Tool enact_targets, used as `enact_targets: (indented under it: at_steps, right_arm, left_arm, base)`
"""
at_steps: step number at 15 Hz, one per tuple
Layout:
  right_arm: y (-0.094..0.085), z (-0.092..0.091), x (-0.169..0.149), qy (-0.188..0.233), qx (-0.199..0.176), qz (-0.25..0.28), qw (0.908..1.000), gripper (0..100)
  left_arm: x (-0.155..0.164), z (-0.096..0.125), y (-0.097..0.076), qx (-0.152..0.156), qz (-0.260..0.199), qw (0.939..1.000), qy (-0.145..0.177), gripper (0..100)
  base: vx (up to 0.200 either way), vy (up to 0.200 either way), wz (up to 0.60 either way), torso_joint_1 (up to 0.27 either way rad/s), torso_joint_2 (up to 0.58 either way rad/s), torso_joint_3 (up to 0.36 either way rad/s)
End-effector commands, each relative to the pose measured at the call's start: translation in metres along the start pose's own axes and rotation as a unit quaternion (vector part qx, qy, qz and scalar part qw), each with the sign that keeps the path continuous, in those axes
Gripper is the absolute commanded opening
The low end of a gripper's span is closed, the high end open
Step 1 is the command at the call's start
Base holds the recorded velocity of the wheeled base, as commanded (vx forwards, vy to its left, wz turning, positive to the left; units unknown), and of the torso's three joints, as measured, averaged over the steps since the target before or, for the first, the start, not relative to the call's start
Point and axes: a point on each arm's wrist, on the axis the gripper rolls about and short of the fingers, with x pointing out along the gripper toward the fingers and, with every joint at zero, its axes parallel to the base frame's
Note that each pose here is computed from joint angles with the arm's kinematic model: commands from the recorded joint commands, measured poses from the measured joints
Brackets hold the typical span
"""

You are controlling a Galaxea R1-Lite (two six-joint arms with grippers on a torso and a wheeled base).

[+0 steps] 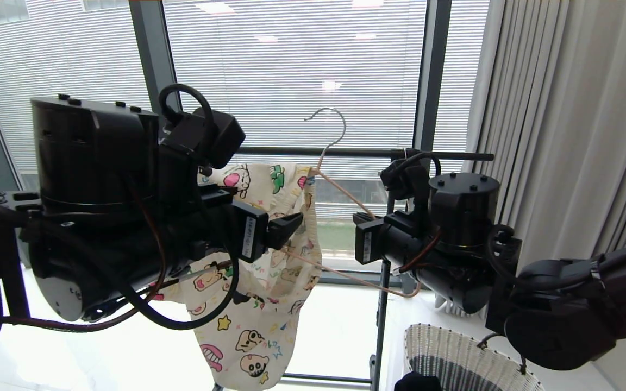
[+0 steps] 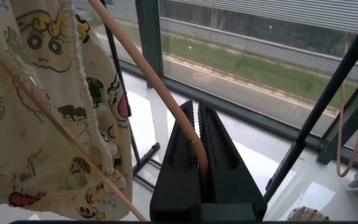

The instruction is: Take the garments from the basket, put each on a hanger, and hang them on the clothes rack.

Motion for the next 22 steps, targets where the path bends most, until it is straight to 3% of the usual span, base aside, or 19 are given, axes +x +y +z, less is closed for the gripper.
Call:
enact_targets:
  at_steps: [1,5,8,10,14,19,20,22]
  right_arm:
    - [-0.01,0.0,0.0,-0.003,-0.004,-0.013,0.9999,0]
    - [-0.032,-0.005,-0.009,0.004,-0.023,-0.035,0.9991,0]
    - [-0.042,-0.014,-0.026,0.015,-0.039,-0.025,0.9988,0]
    - [-0.05,-0.029,-0.047,0.024,-0.07,-0.015,0.9972,0]
    - [-0.058,-0.052,-0.089,0.037,-0.117,0.023,0.9922,0]
    - [-0.054,-0.056,-0.101,0.041,-0.141,0.058,0.9875,0]
    - [-0.047,-0.057,-0.102,0.04,-0.149,0.072,0.9854,0]
    - [-0.038,-0.058,-0.104,0.041,-0.158,0.09,0.9824,0]
  left_arm:
    - [-0.018,0.001,0.004,0.009,0.001,0.9998,-0.016,100]
    - [-0.057,-0.022,0.014,0.047,-0.063,0.9964,-0.031,100]
    - [-0.068,-0.021,0.033,0.073,-0.093,0.9912,-0.06,100]
    - [-0.068,-0.023,0.042,0.074,-0.096,0.9906,-0.063,100]
    - [-0.073,-0.025,0.044,0.073,-0.177,0.9779,-0.084,100]
    - [-0.067,-0.053,0.018,0.085,-0.243,0.9655,-0.04,100]
    - [-0.062,-0.061,0.011,0.087,-0.263,0.9607,-0.021,100]
    - [-0.057,-0.068,0.007,0.087,-0.272,0.9585,-0.004,100]
  base:
    - [0.0,0.0,0.0,0.0,0.0,0.0]
    - [0.0,0.0,0.0,0.0,0.0,0.0]
    - [0.0,0.0,0.0,0.0,0.0,0.0]
    - [0.0,0.0,0.0,0.0,0.0,0.0]
    - [0.0,0.0,0.0,0.0,0.0,0.0]
    - [0.0,0.0,0.0,0.0,0.0,0.0]
    - [0.0,0.0,0.0,0.0,0.0,0.0]
    - [0.0,0.0,0.0,0.0,0.0,0.0]
